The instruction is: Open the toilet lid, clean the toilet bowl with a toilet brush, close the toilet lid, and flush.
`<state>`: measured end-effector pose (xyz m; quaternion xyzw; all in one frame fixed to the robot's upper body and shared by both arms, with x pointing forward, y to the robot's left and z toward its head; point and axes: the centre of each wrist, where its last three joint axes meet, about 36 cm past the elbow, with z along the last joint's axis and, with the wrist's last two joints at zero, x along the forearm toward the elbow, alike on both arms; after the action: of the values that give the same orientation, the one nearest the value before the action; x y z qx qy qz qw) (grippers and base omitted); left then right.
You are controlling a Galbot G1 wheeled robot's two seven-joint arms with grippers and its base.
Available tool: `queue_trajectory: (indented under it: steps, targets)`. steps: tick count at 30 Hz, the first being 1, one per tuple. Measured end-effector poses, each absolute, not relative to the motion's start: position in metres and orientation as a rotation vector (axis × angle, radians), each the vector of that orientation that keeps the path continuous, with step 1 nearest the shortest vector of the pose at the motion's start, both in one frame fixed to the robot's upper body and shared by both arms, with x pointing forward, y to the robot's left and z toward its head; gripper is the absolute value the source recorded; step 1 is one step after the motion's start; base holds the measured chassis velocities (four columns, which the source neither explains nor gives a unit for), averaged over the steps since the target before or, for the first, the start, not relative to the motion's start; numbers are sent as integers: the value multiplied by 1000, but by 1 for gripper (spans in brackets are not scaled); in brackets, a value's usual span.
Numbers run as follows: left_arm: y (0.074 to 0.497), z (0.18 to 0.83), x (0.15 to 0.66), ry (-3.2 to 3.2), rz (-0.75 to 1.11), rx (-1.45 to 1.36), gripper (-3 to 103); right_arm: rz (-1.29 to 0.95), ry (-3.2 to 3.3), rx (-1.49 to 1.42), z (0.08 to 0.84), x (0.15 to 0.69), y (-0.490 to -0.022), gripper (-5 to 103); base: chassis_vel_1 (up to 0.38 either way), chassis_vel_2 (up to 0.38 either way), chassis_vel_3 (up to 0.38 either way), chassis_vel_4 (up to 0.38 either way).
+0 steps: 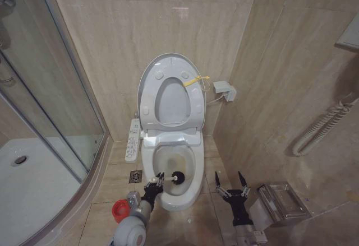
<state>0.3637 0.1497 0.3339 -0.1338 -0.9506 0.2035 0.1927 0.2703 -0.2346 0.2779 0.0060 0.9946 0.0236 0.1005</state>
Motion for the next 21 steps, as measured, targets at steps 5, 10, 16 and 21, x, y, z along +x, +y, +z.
queue_trajectory:
  steps: [5, 10, 16, 21]
  targets:
    - [140, 357, 355, -2688, 642, -427, 18, 63, 2947, 18, 276, 267, -234, 100, 0, 0, 0, 0]
    - [139, 367, 335, -2677, 665, -454, 18, 58, 2950, 20, 277, 264, -235, 100, 0, 0, 0, 0]
    - [141, 365, 328, -2652, 634, -433, 18, 56, 2949, 19, 277, 264, -234, 100, 0, 0, 0, 0]
    - [137, 340, 341, -2612, 596, -377, 18, 53, 2956, 14, 274, 264, -229, 100, 0, 0, 0, 0]
